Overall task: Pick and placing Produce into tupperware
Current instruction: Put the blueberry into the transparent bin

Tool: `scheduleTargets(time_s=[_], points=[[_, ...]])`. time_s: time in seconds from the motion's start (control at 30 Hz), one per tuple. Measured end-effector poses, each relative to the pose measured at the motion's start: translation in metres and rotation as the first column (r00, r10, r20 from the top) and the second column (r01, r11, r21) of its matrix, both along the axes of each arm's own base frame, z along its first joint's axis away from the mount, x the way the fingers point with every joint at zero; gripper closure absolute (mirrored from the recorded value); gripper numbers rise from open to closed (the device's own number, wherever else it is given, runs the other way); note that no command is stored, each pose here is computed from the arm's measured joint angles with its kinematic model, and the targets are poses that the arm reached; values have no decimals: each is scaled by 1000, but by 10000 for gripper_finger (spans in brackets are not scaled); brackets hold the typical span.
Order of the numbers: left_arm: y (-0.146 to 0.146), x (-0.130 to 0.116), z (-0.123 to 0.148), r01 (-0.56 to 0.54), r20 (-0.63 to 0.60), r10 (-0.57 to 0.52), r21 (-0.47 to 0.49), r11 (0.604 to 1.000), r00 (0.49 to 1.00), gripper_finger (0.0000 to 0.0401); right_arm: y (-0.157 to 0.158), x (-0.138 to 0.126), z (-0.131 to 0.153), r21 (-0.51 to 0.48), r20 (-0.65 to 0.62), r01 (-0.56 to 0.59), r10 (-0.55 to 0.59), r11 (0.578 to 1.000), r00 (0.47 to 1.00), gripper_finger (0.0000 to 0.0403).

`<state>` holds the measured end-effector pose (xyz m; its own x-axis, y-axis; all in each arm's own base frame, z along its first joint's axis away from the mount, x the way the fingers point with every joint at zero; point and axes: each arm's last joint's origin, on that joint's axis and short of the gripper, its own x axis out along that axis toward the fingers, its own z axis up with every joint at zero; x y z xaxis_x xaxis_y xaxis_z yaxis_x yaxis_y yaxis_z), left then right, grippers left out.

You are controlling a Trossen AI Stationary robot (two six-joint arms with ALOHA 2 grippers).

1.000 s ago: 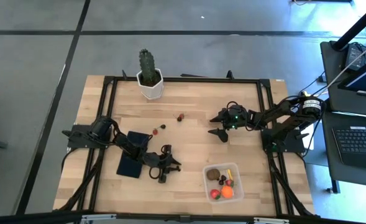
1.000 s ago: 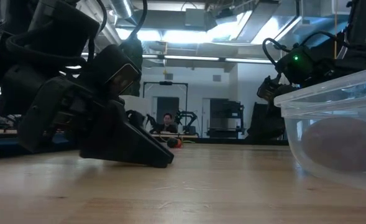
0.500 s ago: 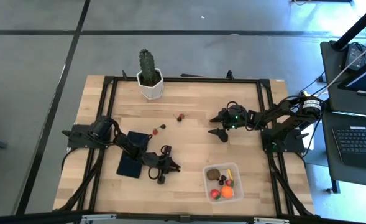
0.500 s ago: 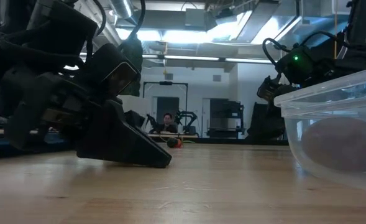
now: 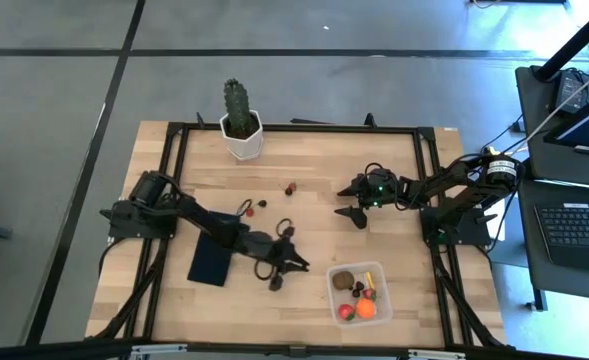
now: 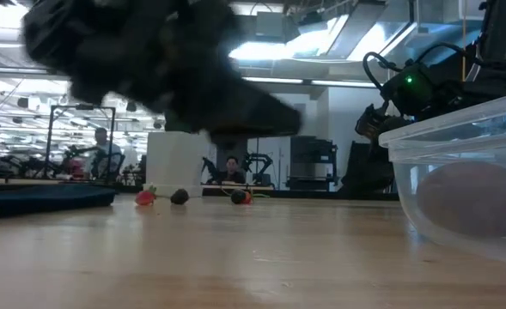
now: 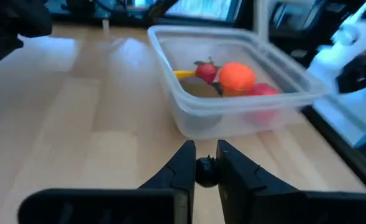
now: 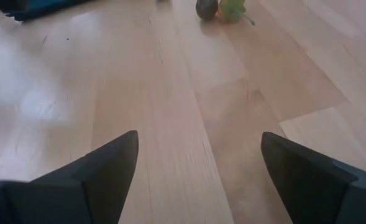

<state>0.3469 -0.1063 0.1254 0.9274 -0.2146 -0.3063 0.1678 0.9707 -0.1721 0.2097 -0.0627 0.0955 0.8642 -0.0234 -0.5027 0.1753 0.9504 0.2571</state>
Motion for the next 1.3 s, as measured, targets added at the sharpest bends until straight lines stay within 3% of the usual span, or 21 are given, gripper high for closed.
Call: scheduleTargets(time_s=[0.2,0.33,0.57,0.73,1.13,1.3], points=[[-5,45,47,38,-66,-29,136,990,997,363,0,0,0,1,1,1,-1,1000,1000,63],[-10,62,78,83,-86,-67,206,975,994,363,0,0,0,3,1,2,-2,1000,1000,63],[-21,82,110,178,-35,-175,238,955,984,363,0,0,0,3,1,1,-1,1000,1000,63],[-26,99,103,199,-30,-197,243,949,980,363,0,0,0,2,1,1,-1,1000,1000,63],[-42,142,35,241,-119,-218,239,941,969,364,0,0,0,6,-5,2,-2,1000,1000,63],[-45,151,27,237,-109,-217,237,942,970,357,0,-1,-2,16,-26,4,-4,1000,1000,63]])
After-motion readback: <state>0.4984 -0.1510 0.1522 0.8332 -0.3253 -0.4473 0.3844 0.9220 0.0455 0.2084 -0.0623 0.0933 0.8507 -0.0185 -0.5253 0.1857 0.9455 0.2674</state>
